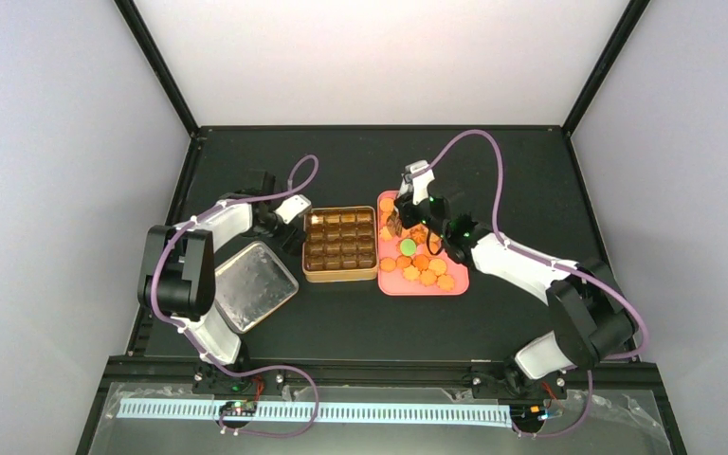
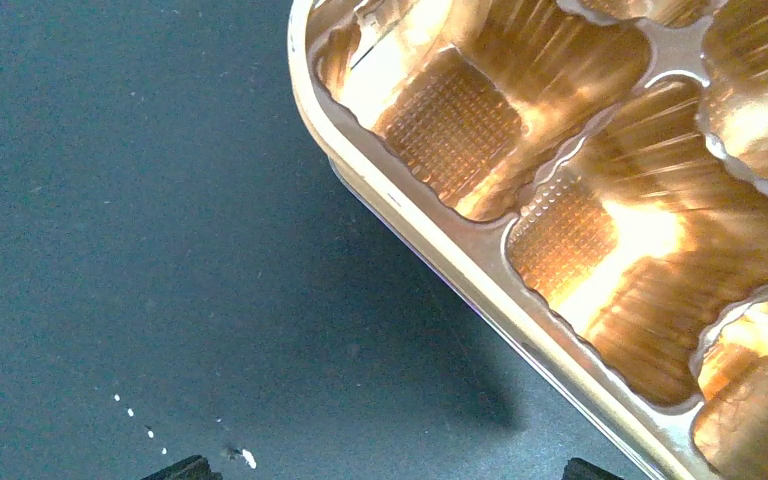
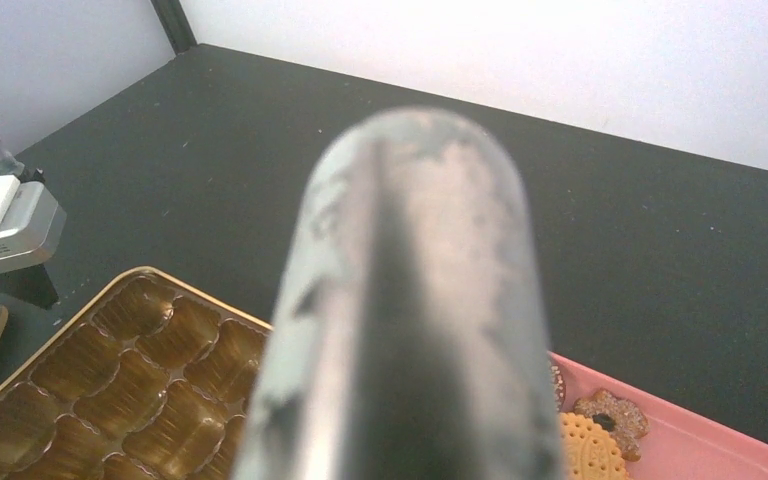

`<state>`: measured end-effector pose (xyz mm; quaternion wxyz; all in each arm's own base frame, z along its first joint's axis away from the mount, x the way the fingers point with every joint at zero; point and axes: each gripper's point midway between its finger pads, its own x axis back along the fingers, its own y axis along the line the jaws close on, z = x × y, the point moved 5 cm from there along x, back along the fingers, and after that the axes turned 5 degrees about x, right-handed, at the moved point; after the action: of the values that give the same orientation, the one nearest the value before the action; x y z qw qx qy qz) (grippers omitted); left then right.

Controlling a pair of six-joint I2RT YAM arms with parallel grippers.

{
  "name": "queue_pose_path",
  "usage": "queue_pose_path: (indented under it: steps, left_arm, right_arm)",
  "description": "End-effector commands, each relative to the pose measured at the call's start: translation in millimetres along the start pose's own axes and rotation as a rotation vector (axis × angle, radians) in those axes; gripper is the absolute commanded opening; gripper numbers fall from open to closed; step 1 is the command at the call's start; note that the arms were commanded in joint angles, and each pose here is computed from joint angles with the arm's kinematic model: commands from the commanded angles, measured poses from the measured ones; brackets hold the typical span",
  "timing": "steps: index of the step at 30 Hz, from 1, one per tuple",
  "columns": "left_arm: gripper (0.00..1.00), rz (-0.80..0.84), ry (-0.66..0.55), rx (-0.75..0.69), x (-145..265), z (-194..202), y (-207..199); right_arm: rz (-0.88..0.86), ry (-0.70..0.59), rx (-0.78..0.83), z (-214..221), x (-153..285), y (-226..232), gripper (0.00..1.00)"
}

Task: Pack the cookies
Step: Pick up the fake cookies from the plate.

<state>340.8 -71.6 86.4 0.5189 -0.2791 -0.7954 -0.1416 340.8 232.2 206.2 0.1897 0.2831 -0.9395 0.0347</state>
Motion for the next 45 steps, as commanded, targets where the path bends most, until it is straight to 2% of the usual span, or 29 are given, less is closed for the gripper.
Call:
queue_pose_path:
  steps: [1, 20, 27, 32, 36, 41, 45]
  left_arm:
    - [0.92, 0.033, -0.009, -0.048, 2.9, -2.1, -11.0]
    - [0.9, 0.109, -0.008, -0.119, 7.7, -5.6, -41.5]
    - [0.89, 0.159, -0.032, -0.147, 14.5, -7.5, -55.7]
    - [0.89, 0.185, -0.044, -0.141, 16.3, -10.9, -60.7]
    - [0.9, 0.155, -0.023, -0.092, 19.8, -10.0, -47.8]
    - [0.91, 0.103, -0.042, 0.011, 34.8, -7.4, -12.5]
    - [0.98, 0.095, -0.055, 0.105, 51.9, -3.7, 9.9]
  right_arm:
    - [-0.009, -0.07, 0.001, -24.0, 4.3, 1.3, 0.03]
    - [0.049, -0.128, 0.035, -42.0, 35.8, -5.1, 0.01]
    - [0.057, -0.188, 0.08, -71.7, 59.7, -4.7, 0.01]
    - [0.0, -0.222, 0.09, -88.7, 69.7, 3.5, 0.01]
    - [-0.06, -0.241, 0.081, -99.0, 72.1, 12.2, 0.01]
    - [-0.13, -0.258, 0.09, -111.4, 65.6, 33.7, 0.01]
    - [-0.19, -0.251, 0.111, -118.5, 48.3, 58.9, 0.01]
